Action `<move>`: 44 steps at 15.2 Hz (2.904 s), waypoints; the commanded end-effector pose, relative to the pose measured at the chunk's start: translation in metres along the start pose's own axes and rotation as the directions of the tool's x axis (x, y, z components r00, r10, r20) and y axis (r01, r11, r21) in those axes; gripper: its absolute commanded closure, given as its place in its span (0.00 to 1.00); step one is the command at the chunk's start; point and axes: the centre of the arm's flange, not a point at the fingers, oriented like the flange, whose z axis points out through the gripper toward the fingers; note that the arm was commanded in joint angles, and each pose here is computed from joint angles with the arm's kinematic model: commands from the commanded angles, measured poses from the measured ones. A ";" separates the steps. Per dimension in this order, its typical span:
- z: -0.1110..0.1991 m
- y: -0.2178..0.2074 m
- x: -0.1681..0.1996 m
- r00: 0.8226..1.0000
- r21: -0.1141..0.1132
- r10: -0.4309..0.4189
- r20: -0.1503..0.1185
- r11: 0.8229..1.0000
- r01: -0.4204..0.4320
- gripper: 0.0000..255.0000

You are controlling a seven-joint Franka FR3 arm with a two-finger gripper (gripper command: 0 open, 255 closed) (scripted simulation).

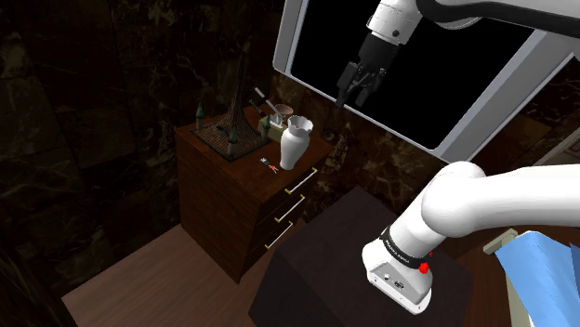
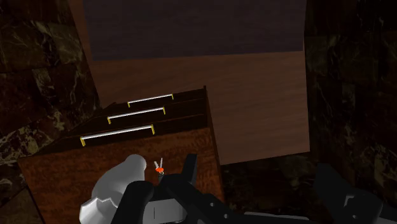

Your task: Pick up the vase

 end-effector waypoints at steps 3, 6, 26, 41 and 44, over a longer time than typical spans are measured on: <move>0.011 0.018 0.018 1.000 0.012 0.006 0.006 1.000 -0.006 0.00; 0.028 0.046 0.046 1.000 0.029 0.015 0.014 0.999 -0.016 0.00; 0.158 0.227 0.216 0.995 0.142 0.072 0.075 0.986 -0.082 0.00; 0.275 0.359 0.332 0.986 0.223 0.109 0.125 0.965 -0.135 0.00; 0.301 0.385 0.354 0.984 0.238 0.116 0.135 0.960 -0.146 0.00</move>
